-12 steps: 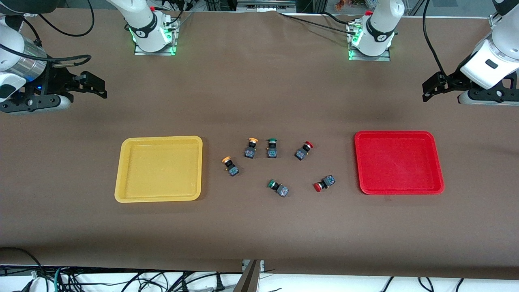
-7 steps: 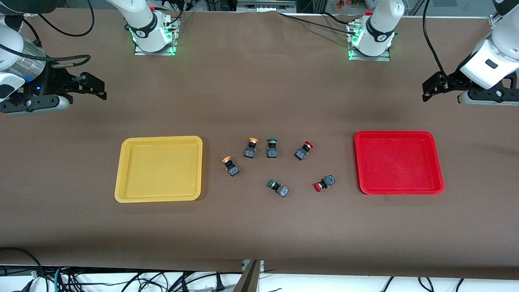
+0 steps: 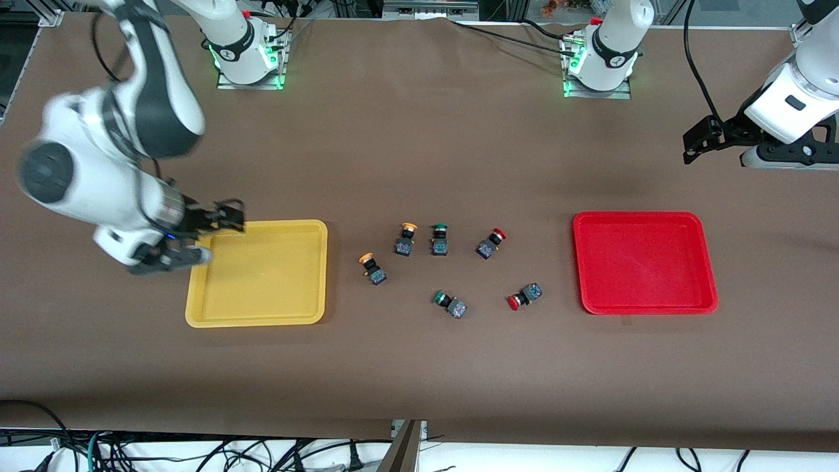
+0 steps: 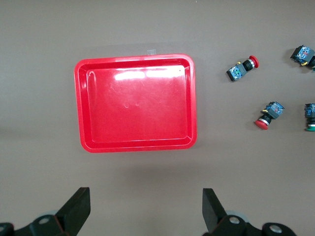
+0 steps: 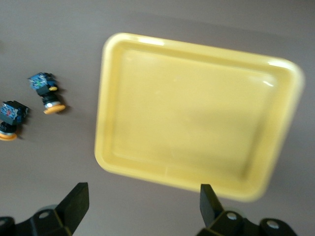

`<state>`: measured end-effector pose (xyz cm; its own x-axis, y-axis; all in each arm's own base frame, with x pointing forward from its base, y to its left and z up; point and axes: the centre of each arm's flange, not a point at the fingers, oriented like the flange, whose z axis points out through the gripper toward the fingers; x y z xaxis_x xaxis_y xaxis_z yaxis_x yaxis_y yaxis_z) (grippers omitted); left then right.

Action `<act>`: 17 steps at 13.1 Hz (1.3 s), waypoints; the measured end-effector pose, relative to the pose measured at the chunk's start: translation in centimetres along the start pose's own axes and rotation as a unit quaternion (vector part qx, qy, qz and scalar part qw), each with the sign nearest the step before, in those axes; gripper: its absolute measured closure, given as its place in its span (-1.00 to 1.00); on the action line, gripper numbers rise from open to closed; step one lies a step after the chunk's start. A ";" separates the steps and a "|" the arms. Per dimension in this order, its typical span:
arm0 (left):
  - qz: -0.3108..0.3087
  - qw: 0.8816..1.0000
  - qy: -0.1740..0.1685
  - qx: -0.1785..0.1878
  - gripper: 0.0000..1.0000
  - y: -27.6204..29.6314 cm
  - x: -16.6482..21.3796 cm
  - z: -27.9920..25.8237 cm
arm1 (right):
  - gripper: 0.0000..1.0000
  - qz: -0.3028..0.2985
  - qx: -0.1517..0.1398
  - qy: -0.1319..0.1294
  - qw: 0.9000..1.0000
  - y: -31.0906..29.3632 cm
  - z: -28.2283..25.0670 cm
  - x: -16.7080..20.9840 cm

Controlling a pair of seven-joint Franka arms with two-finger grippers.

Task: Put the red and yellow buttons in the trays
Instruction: 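Reach the right gripper to a yellow-capped button and grasp it, then place the yellow button in the yellow tray while the left gripper grasps a red button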

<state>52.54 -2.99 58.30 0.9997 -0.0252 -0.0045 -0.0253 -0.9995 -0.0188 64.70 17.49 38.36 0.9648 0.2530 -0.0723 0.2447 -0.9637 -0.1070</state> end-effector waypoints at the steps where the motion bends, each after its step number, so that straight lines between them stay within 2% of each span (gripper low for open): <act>1: 0.000 1.000 0.000 0.000 -1.00 0.0 0.0 0.0 | -1.00 -0.025 0.002 0.017 1.000 -3.2 3.0 1.5; 3: 0.000 1.000 0.000 0.000 -1.00 0.0 0.0 0.0 | -1.00 -0.062 0.003 0.060 0.996 -9.6 8.9 3.9; 5: 0.000 1.000 0.000 0.000 -1.00 0.0 0.0 0.0 | -1.00 -0.070 0.005 0.085 0.994 -13.2 15.1 5.1; 10: -0.001 1.000 0.000 0.001 -1.00 0.9 0.0 -0.1 | -1.00 -0.045 0.014 0.108 0.993 -18.5 21.5 4.6; 14: 0.001 1.000 -0.003 0.000 -1.00 1.2 0.1 0.3 | -0.93 -0.038 0.015 0.123 0.992 -19.1 23.5 4.5; 15: 0.003 1.000 -0.011 -0.001 -1.00 1.5 0.4 0.8 | -0.73 -0.037 0.014 0.124 0.991 -18.9 23.5 4.6; 17: 0.012 0.999 -0.043 -0.001 -1.00 2.3 1.1 3.0 | -0.18 -0.031 0.011 0.124 0.992 -18.1 23.1 4.9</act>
<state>53.62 -5.30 55.27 0.9947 -0.0475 -0.0907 -0.0490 -0.9987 -0.0147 62.71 38.17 17.00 0.9429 0.2802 0.1801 0.3046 -0.9442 -0.1257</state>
